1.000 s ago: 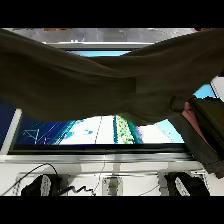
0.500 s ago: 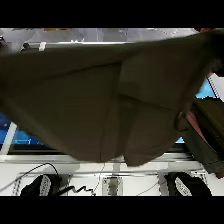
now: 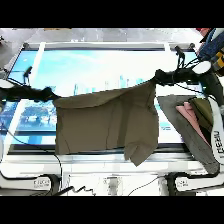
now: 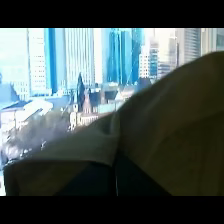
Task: Fold the clothes and pants, and hang the long-sleeved shirts on hangers.
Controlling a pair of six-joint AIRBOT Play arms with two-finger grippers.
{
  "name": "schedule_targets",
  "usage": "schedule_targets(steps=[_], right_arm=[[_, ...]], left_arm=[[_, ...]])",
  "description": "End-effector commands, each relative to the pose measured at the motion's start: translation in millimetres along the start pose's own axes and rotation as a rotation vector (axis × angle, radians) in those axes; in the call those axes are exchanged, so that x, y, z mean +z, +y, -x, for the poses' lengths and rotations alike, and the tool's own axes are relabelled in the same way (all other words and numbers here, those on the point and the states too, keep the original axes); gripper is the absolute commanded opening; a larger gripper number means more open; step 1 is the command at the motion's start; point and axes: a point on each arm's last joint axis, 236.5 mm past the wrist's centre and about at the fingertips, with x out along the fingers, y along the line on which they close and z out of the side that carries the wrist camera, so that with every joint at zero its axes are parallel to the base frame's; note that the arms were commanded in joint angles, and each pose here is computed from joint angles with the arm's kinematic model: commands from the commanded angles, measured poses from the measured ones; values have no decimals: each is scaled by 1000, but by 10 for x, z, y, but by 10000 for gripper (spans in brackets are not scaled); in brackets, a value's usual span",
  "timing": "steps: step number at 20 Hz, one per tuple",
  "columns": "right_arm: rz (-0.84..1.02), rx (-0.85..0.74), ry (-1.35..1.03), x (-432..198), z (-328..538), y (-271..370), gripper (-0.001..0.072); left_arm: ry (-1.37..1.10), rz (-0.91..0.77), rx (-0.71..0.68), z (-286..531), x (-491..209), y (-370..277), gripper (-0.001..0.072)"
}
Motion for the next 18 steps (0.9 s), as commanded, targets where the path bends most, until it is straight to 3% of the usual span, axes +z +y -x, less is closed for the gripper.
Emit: schedule_targets(steps=[1, 5, 8, 12, 15, 16, 17, 18], right_arm=[[-46, -44, -20, 58, -331, -329, 13], [-33, -54, 31, -62, -322, -351, 12], [3, -85, 292, -666, -218, -425, 13], [22, -143, 640, -1394, 160, -558, 13], [-5, -135, 720, -1618, 192, -580, 13], [3, -129, 732, -1681, 165, -605, 22], [25, -131, 719, -1682, 120, -653, 212], [35, -155, 690, -1633, 79, -723, 525]], left_arm=[[-14, 119, -65, -492, 59, 217, 12], [-71, 151, -111, -180, 274, 272, 11], [74, 94, -148, 0, 11, 163, 10], [285, 37, -50, 56, -475, 368, 11], [364, 14, 4, 66, -648, 476, 13], [364, 13, 3, 63, -647, 470, 62], [358, 13, 3, 59, -634, 469, 362], [355, 12, 5, 56, -627, 474, 700]])
